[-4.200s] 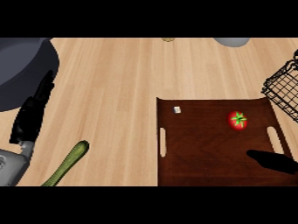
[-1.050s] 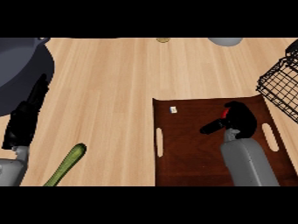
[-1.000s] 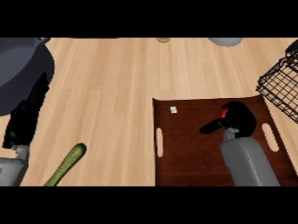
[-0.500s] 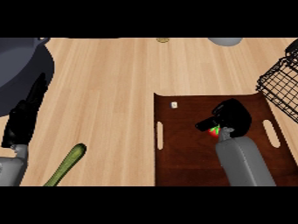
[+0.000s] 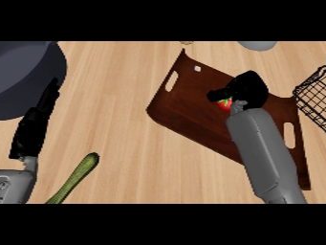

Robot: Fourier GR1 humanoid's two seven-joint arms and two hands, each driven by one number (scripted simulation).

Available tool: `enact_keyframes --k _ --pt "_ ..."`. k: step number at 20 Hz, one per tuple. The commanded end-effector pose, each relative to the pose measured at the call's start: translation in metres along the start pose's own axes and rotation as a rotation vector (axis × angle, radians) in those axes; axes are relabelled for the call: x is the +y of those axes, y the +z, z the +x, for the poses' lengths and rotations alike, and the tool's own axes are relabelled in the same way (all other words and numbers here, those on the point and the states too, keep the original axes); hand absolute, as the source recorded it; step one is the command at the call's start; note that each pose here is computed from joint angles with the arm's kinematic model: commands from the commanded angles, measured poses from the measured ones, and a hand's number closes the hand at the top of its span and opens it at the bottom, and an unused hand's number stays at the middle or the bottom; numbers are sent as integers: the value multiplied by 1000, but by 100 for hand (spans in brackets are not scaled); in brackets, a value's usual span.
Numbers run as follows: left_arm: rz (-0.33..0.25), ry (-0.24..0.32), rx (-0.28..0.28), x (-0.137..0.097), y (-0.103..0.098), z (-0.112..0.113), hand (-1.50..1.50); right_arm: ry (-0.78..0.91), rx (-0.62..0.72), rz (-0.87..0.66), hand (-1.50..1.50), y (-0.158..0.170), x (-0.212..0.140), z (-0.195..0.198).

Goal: Pick the tomato from the tray and place it in the tiered basket

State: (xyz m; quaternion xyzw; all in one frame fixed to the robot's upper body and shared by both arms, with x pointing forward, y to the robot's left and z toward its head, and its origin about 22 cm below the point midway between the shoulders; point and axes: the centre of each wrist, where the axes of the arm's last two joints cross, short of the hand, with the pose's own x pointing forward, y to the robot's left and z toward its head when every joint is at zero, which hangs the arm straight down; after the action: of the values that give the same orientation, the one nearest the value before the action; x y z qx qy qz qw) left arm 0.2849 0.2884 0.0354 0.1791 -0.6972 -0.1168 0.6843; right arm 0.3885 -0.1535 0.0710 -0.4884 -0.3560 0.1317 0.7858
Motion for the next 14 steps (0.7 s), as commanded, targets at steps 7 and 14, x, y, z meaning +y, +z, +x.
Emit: enact_keyframes --k 7,14 --pt "-5 6 0 -4 -8 0 0 -240 -33 -472 150 -8 -84 85" --pt "11 -6 21 -5 -14 11 0 -203 -41 -675 150 6 -129 125"
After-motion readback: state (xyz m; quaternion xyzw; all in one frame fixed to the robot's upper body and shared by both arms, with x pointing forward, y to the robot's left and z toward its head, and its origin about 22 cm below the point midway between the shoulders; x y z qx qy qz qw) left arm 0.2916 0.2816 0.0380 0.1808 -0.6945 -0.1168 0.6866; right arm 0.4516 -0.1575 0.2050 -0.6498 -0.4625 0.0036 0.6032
